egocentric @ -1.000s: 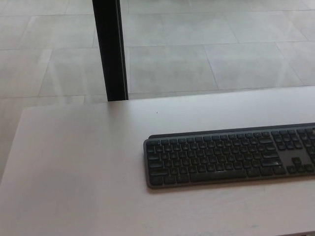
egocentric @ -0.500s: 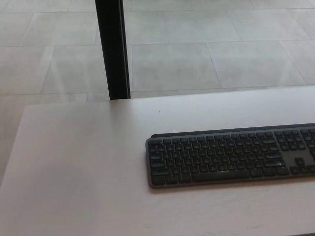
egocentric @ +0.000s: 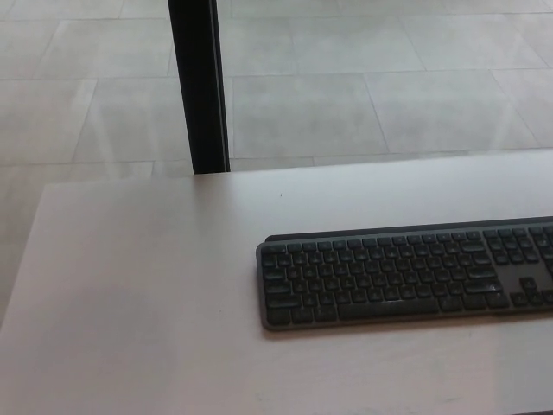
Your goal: The robot uses its right fingers to click on the space key of the black keyboard placed on the center of the white desk.
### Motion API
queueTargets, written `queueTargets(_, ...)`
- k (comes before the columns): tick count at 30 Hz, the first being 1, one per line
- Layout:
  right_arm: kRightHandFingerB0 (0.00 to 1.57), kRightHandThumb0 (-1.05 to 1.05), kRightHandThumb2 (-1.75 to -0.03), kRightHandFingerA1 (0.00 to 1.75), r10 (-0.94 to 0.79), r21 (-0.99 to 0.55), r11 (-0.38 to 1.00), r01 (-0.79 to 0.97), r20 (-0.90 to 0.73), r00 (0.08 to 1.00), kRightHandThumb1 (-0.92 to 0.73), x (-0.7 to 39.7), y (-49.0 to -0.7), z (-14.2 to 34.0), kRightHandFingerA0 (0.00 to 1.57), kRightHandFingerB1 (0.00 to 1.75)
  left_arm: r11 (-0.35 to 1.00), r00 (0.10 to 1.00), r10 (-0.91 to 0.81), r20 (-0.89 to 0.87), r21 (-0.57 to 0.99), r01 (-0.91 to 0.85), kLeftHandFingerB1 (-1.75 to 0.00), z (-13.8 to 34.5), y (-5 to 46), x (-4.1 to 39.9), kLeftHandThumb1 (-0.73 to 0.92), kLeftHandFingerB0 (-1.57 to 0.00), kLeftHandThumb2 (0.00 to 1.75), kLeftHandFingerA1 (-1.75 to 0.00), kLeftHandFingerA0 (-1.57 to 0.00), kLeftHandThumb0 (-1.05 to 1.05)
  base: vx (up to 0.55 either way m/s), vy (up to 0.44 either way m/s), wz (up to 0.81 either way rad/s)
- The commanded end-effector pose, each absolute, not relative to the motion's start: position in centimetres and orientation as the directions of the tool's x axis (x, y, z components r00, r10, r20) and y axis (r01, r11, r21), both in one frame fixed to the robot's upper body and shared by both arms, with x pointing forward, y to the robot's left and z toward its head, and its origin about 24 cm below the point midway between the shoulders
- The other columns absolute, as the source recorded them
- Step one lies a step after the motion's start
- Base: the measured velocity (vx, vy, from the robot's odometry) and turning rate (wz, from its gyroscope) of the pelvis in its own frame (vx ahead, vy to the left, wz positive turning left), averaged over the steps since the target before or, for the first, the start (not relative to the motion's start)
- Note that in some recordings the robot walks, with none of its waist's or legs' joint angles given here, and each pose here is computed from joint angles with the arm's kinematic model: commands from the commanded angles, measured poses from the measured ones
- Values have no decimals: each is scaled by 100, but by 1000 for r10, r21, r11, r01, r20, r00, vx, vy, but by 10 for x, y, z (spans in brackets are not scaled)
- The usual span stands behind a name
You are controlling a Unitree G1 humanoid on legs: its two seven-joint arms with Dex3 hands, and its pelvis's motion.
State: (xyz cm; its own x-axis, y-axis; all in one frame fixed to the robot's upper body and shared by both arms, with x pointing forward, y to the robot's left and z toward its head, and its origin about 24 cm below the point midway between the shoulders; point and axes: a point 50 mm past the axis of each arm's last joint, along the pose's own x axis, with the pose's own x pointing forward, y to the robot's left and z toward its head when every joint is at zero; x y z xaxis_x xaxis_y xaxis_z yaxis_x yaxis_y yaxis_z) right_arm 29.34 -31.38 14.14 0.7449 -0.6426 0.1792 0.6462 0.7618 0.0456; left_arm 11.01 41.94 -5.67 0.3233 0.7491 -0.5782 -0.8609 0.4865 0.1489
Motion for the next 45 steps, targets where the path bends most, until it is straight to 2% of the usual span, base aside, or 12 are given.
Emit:
queueTargets(1,60,-37,-81,75,-386,-222,883,414,161,908,-45,288,-263,100,85,60,470,318,774,-548,160,-868,-54,-49,428,108,71,-55,61,-69,-70,-51,0,0,0)
queueTargets(2,61,-40,-82,74,-371,-244,884,399,152,916,-46,287,-260,94,84,60,471,319,774,-547,161,-867,-54,-48,428,107,71,-55,61,-70,-69,-51,0,0,0)
queueTargets(3,66,-33,-57,72,-365,-253,885,390,143,920,-55,286,-257,90,92,46,471,321,775,-544,158,-868,-56,-48,429,107,70,-56,61,-71,-69,-51,0,0,0)
queueTargets(9,68,-35,-58,75,-292,-314,891,329,160,943,-59,288,-249,79,95,45,459,318,774,-547,139,-878,-55,-48,429,108,70,-58,61,-68,-69,-50,0,0,0)
queueTargets(13,70,-38,-58,76,-234,-356,892,278,163,959,-59,286,-243,73,93,44,470,316,782,-537,176,-865,-57,-48,429,106,70,-62,61,-70,-75,-52,0,0,0)
queueTargets(17,70,-40,-58,79,-148,-414,886,207,172,974,-60,286,-238,68,93,44,474,320,775,-544,166,-865,-54,-49,428,106,71,-56,61,-68,-71,-52,0,0,0)
queueTargets(20,71,-44,-59,76,-15,-582,806,108,162,987,-60,288,-231,63,96,43,467,312,777,-547,168,-868,-54,-48,430,105,70,-58,61,-67,-71,-51,0,0,0)
queueTargets(28,72,-45,-58,94,84,-694,719,37,139,987,-58,293,-217,61,94,43,472,329,775,-539,148,-869,-57,-47,429,108,71,-58,61,-70,-70,-51,0,0,0)
queueTargets(29,70,-48,-58,96,117,-732,681,7,118,986,-61,294,-212,58,89,42,477,330,776,-538,158,-864,-55,-47,429,108,71,-57,61,-69,-71,-51,0,0,0)
queueTargets(35,70,-47,-58,85,212,-823,568,-13,131,968,-60,293,-200,54,90,43,476,330,777,-536,155,-866,-56,-47,429,109,71,-62,61,-71,-71,-51,0,0,0)
queueTargets(40,69,-47,-58,90,256,-869,494,-5,140,957,-60,296,-193,52,93,44,477,333,777,-535,154,-865,-57,-47,429,108,72,-59,61,-72,-72,-50,0,0,0)
queueTargets(45,67,-52,-60,87,299,-952,306,15,111,948,-64,301,-187,53,93,46,488,337,771,-540,161,-858,-57,-49,428,106,72,-58,61,-70,-71,-50,0,0,0)
